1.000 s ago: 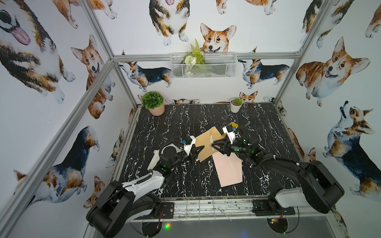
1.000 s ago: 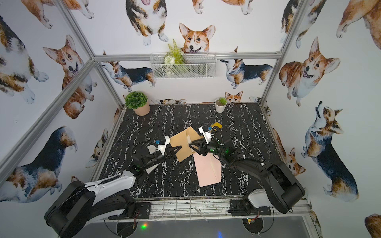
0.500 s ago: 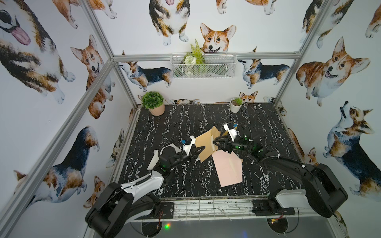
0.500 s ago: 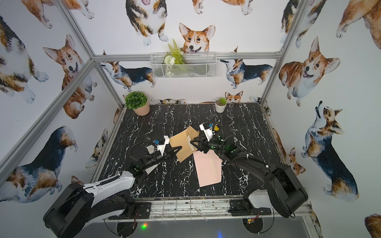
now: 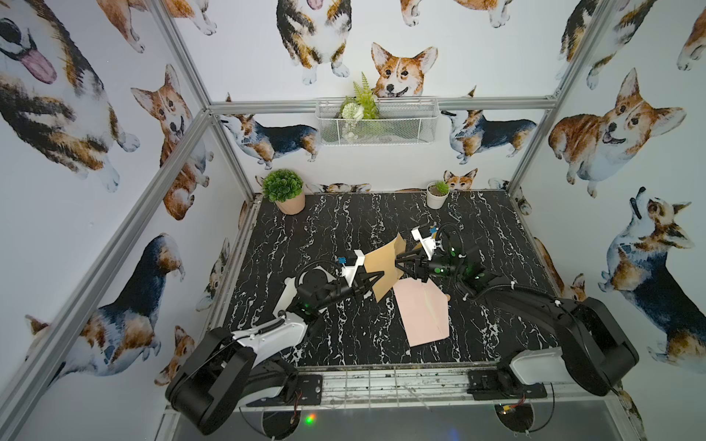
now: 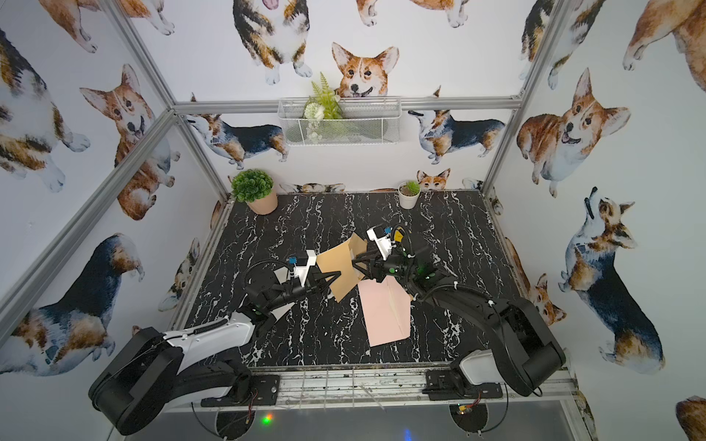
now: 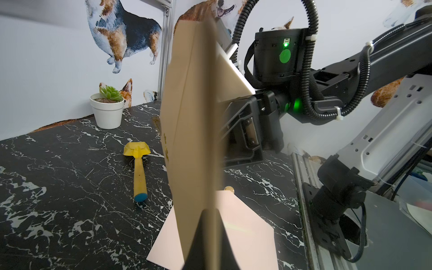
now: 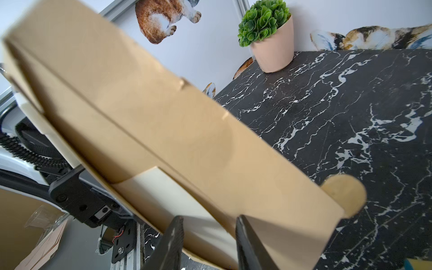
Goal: Take the letter paper out of the envelope
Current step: Take out the letter paper from the envelope, then place the envelope at the center of the board.
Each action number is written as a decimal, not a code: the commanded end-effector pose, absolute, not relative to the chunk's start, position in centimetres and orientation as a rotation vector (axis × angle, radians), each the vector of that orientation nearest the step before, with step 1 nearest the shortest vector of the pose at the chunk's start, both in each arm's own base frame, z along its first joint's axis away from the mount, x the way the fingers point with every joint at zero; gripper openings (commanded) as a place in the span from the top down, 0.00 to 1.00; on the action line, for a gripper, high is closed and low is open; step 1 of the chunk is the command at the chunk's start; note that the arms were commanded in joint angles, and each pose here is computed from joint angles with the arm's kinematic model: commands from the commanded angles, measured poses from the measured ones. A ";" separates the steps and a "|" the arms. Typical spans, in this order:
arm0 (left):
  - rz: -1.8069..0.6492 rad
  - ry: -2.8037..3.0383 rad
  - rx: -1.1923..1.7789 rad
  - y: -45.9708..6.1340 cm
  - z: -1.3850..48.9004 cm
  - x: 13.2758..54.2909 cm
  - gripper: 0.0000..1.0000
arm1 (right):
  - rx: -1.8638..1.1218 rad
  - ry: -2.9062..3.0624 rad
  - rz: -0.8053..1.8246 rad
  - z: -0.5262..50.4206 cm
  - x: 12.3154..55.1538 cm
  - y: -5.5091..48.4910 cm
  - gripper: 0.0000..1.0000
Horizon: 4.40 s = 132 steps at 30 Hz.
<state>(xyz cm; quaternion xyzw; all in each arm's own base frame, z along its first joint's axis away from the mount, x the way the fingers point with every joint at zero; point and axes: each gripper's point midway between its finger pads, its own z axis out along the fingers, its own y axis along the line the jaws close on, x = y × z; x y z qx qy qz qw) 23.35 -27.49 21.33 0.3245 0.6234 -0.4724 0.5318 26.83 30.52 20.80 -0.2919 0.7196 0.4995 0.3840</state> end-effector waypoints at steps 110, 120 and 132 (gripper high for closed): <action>-0.611 1.820 0.354 -19.8 16.6 32.3 1.00 | -0.542 1.896 1.038 22.7 21.8 21.4 1.00; -0.945 1.936 0.038 -17.6 13.7 43.2 1.00 | -0.499 1.961 1.150 22.2 18.8 21.0 1.00; -0.952 2.131 -0.115 -15.1 10.3 50.1 1.00 | -0.547 2.050 1.247 19.1 17.4 24.1 1.00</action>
